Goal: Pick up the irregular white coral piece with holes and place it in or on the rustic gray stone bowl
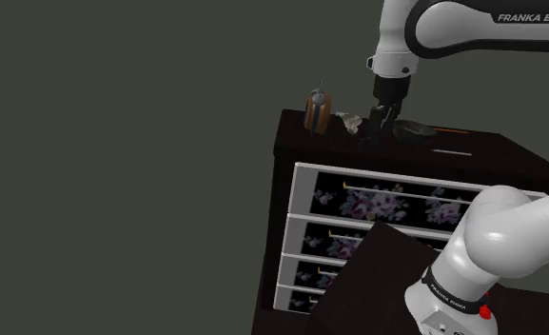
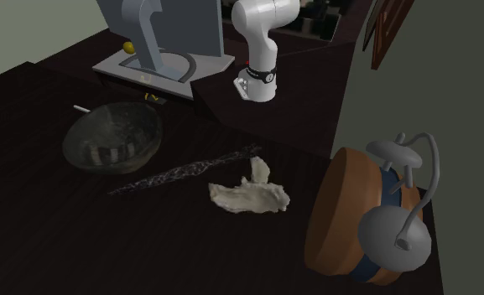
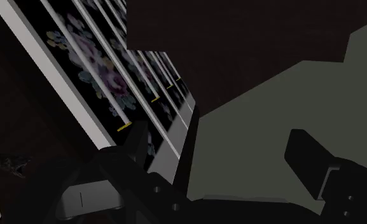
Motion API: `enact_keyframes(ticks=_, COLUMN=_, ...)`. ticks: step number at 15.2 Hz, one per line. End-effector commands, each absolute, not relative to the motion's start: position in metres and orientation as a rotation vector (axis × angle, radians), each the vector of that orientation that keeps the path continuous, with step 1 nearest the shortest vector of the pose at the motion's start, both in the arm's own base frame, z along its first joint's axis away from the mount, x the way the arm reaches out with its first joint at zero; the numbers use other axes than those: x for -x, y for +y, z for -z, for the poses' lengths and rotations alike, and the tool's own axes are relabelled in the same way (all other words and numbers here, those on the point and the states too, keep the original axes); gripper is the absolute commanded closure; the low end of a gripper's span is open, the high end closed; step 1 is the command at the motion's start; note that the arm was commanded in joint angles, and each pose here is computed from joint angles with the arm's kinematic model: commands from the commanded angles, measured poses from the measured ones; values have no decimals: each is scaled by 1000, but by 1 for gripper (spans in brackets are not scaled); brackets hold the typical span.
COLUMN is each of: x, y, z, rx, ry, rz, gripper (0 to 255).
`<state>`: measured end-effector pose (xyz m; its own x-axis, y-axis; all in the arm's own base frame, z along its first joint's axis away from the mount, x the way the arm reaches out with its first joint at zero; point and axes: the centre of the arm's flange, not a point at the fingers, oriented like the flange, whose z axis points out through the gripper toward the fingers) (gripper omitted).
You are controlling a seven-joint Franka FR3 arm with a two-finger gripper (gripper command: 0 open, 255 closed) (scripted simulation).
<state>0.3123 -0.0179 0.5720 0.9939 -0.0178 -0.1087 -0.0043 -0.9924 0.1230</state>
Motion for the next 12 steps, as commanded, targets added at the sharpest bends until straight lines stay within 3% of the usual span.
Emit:
enact_keyframes(ticks=1, x=-312, y=-18, z=-572, rx=-3014, ry=-17, rz=166, gripper=0)
enact_keyframes(ticks=12, x=-380, y=-144, z=-540, rx=-3029, ry=54, rz=167, gripper=0)
